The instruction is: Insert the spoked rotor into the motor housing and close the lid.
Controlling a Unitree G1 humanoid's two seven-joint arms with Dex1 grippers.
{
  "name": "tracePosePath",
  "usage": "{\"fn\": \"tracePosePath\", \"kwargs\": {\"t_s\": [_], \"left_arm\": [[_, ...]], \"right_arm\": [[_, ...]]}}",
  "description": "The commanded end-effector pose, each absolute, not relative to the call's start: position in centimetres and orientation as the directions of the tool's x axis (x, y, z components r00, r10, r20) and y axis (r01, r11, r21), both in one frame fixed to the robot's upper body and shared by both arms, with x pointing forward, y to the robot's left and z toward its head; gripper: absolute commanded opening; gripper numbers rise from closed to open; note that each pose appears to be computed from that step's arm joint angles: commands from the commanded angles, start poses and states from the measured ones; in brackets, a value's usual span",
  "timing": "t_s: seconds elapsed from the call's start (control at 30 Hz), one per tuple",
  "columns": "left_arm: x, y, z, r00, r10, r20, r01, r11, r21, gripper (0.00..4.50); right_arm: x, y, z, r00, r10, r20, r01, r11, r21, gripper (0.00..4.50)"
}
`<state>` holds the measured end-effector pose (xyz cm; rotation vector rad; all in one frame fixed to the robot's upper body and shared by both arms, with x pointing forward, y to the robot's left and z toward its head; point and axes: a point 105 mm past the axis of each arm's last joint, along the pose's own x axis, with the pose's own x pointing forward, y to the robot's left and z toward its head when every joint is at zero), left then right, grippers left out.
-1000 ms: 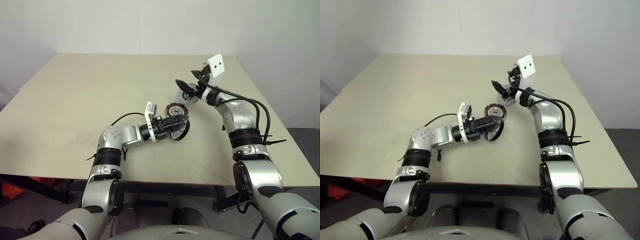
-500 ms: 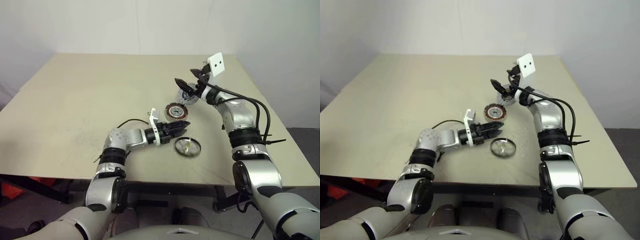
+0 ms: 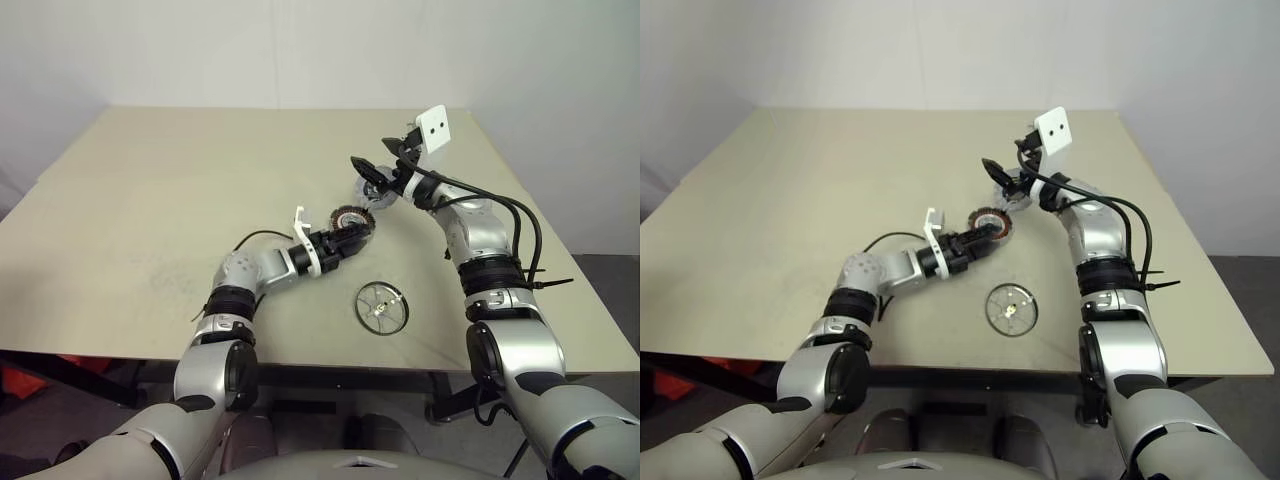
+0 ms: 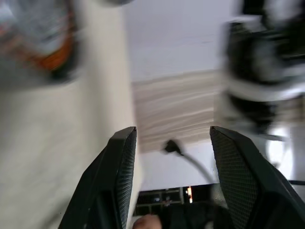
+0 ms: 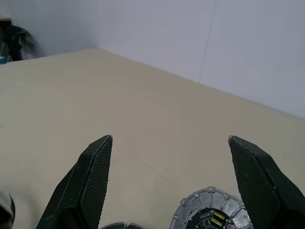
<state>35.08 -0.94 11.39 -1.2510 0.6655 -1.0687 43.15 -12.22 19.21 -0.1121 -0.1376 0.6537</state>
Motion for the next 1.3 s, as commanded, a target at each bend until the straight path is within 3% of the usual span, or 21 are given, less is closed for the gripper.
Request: {"fn": "tracePosePath", "kwargs": {"t_s": [0.03, 0.13, 0.23, 0.33, 0.53, 0.83, 1.07, 1.3], "left_arm": [[34.3, -0.2, 15.2, 0.341, -0.906, 0.252, 0.422, -0.091, -0.902, 2.59], [33.6, 1.2, 16.5, 0.351, -0.901, 0.255, 0.532, -0.033, -0.846, 2.59], [33.7, 3.2, 15.8, 0.427, -0.883, 0.195, 0.565, 0.092, -0.82, 2.59], [34.2, 6.0, 14.5, 0.542, -0.828, 0.144, 0.54, 0.212, -0.814, 2.59], [33.8, 9.7, 12.2, 0.658, -0.752, 0.044, 0.481, 0.374, -0.793, 2.59], [32.7, 10.2, 10.9, 0.68, -0.733, -0.015, 0.473, 0.454, -0.755, 2.59], [32.7, 10.4, 10.4, 0.697, -0.716, -0.042, 0.462, 0.492, -0.738, 2.59], [33.5, 10.7, 10.6, 0.714, -0.7, -0.033, 0.456, 0.499, -0.737, 2.59]], "right_arm": [[41.9, -10.7, 23.2, 0.708, 0.672, 0.217, -0.635, 0.74, -0.221, 4.41], [40.3, -8.3, 24.2, 0.617, 0.748, 0.244, -0.712, 0.663, -0.23, 4.41], [39.0, -5.6, 23.1, 0.557, 0.803, 0.212, -0.779, 0.593, -0.204, 4.41], [38.8, -3.4, 19.9, 0.549, 0.828, 0.115, -0.814, 0.56, -0.151, 4.41], [39.8, -2.2, 15.9, 0.584, 0.812, -0.007, -0.809, 0.581, -0.093, 4.41], [40.8, -1.7, 13.6, 0.614, 0.785, -0.08, -0.789, 0.614, -0.031, 4.41], [39.7, 0.7, 11.6, 0.559, 0.82, -0.123, -0.826, 0.563, -0.002, 4.41], [40.5, -0.4, 12.5, 0.594, 0.797, -0.107, -0.803, 0.596, -0.014, 4.41]]}}
